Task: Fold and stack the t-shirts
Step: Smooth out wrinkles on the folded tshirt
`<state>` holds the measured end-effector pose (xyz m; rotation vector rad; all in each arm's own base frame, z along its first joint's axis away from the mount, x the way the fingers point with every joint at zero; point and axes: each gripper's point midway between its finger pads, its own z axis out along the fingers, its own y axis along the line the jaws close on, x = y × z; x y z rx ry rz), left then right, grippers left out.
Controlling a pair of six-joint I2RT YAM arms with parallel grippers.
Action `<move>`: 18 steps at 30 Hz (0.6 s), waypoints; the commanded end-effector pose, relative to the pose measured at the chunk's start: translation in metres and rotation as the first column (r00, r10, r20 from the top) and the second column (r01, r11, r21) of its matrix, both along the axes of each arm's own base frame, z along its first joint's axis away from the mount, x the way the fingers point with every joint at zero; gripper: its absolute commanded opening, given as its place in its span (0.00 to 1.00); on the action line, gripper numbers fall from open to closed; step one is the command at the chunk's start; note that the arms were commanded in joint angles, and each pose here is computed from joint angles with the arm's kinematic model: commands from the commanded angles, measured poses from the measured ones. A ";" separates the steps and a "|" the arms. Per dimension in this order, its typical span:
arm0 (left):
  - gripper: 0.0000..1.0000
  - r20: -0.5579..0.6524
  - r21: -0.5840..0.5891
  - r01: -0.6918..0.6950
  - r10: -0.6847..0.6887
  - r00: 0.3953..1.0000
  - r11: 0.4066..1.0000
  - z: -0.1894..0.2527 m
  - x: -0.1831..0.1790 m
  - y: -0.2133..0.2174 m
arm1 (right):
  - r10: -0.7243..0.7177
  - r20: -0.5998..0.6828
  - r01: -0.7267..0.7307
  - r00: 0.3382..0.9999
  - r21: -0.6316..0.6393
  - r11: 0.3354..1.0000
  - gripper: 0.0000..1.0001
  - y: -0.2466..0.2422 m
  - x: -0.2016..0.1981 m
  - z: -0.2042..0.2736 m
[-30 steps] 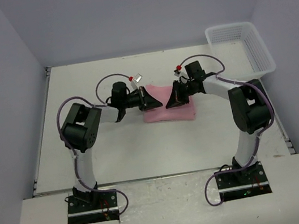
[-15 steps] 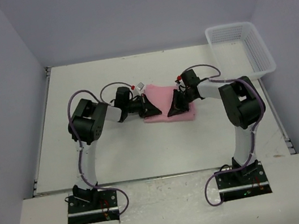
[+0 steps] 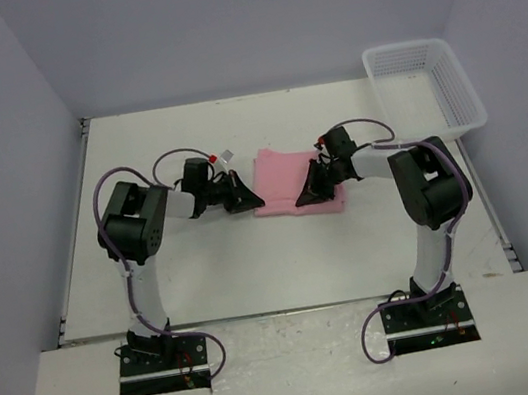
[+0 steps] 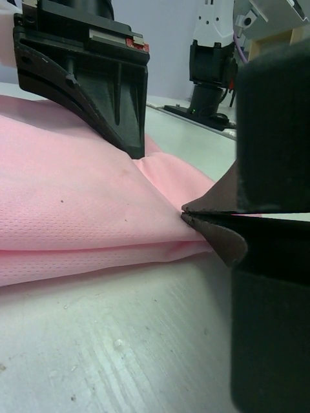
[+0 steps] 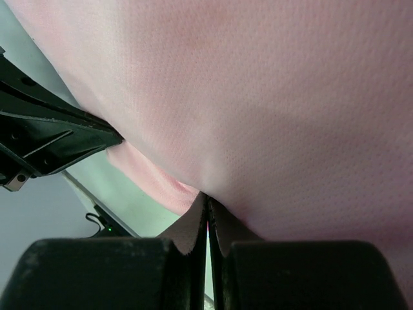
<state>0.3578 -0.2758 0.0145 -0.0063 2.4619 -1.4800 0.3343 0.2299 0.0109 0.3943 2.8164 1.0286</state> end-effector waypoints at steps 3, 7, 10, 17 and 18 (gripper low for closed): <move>0.00 -0.040 0.119 -0.034 0.039 0.998 0.992 -0.032 -0.019 0.029 | -0.022 -0.103 -0.002 0.994 -0.219 0.976 0.00 -0.036 -0.037 -0.050; 0.00 0.018 0.163 -0.065 0.063 0.998 0.984 -0.016 -0.019 0.041 | 0.041 -0.037 -0.048 0.998 -0.204 0.978 0.00 -0.029 -0.037 -0.030; 0.00 0.074 0.222 -0.100 0.086 0.994 0.970 0.002 -0.016 0.050 | 0.075 0.012 -0.070 0.997 -0.211 0.975 0.00 -0.024 -0.038 -0.008; 0.00 0.215 0.206 -0.173 0.128 0.968 0.963 0.066 -0.010 0.056 | 0.146 0.154 -0.113 0.977 -0.207 0.972 0.00 -0.003 -0.048 0.059; 0.00 0.244 0.196 -0.183 0.132 0.961 0.963 0.081 -0.009 0.056 | 0.150 0.174 -0.112 0.973 -0.214 0.970 0.00 -0.002 -0.047 0.071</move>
